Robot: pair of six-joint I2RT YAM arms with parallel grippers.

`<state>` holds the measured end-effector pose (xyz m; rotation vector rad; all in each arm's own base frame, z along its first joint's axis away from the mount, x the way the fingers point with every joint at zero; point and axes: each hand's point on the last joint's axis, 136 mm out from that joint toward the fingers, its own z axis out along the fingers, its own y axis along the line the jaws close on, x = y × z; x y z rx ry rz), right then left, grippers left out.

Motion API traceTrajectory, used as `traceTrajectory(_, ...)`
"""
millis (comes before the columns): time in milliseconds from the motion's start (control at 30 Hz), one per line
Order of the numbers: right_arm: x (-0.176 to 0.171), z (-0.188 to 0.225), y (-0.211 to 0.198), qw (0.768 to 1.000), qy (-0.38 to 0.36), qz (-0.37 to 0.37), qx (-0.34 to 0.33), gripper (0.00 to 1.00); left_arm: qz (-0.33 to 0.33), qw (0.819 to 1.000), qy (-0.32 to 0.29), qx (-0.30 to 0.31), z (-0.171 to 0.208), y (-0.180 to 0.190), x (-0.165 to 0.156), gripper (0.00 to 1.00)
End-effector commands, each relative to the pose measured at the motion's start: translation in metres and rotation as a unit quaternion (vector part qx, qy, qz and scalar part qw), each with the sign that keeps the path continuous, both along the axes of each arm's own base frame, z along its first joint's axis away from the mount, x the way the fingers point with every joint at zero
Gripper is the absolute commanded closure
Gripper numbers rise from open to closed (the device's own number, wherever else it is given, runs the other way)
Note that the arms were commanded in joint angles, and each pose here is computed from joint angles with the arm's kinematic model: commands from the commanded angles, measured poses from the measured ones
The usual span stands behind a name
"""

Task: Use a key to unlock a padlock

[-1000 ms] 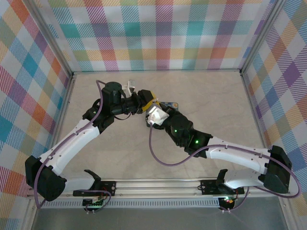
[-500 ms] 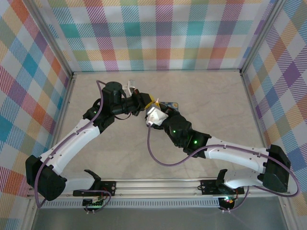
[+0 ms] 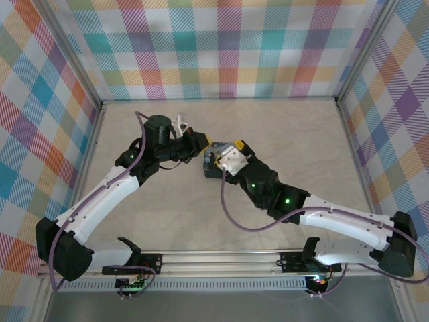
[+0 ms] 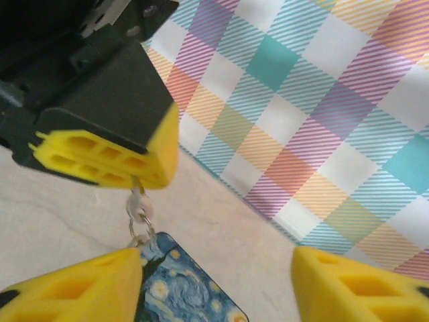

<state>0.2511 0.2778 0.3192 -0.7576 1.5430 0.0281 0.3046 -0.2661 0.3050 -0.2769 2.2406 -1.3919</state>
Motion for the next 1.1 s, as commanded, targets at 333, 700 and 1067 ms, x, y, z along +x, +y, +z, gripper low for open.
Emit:
traceTrajectory(333, -0.006, -0.022, -0.027, 0.912, 0.291, 0.045, 0.286, 0.0, -0.008, 0.993, -0.078, 0.088, -0.006, 0.019, -0.001, 1.0)
traceTrajectory(700, 0.001, -0.012, -0.021, 0.765, 0.413, 0.153, 0.469, 0.0, -0.027, 0.991, -0.118, 0.057, 0.006, 0.011, -0.006, 1.0)
traceTrajectory(1067, 0.001, -0.01, 0.004, 0.681, 0.458, 0.238, 0.52, 0.38, -0.072, 0.985, -0.156, 0.024, 0.021, -0.015, -0.022, 1.0)
